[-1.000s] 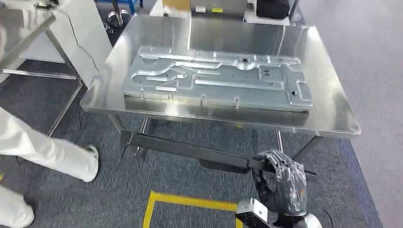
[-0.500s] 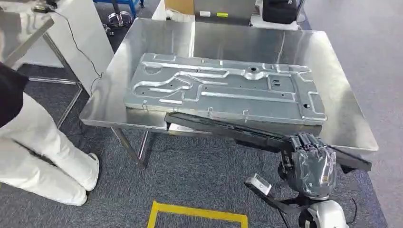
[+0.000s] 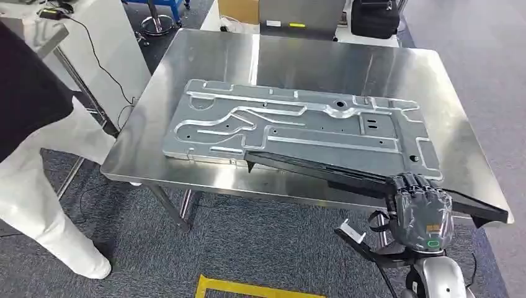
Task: Take the parts from the cabinet and place them on the table.
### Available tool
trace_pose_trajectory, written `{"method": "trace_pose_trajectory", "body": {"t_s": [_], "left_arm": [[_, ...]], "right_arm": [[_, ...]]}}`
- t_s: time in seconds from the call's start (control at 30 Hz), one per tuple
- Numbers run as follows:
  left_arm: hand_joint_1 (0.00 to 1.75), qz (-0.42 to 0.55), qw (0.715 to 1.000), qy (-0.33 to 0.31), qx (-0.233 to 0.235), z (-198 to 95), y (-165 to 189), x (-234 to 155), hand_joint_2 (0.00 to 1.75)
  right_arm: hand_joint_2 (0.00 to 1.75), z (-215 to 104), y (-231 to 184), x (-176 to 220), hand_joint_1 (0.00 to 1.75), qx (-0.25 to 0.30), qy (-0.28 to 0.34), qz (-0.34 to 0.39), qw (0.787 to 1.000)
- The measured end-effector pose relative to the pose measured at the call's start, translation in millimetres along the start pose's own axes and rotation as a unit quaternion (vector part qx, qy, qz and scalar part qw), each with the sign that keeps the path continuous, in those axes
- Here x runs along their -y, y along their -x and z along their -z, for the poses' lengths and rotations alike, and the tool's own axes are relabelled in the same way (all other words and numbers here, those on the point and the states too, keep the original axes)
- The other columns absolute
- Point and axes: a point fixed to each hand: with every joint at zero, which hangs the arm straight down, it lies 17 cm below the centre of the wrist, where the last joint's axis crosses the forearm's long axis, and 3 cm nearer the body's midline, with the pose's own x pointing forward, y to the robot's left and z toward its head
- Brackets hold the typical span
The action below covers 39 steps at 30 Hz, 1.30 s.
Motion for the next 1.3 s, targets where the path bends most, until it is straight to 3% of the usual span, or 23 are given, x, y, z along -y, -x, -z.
{"method": "trace_pose_trajectory", "body": {"t_s": [0.7,1.3], "left_arm": [[0.00,0.007,1.000,-0.002,0.000,3.9,-2.1,-6.1,0.00],[0.00,0.019,1.000,0.002,0.003,9.0,-6.4,-4.4,0.00]], "right_arm": [[1.75,4.9,8.1,-24.9,1.75,0.002,-0.034,-0.001,0.999],[1.75,19.3,-21.4,-61.1,1.75,0.044,-0.077,0.005,0.996]]}}
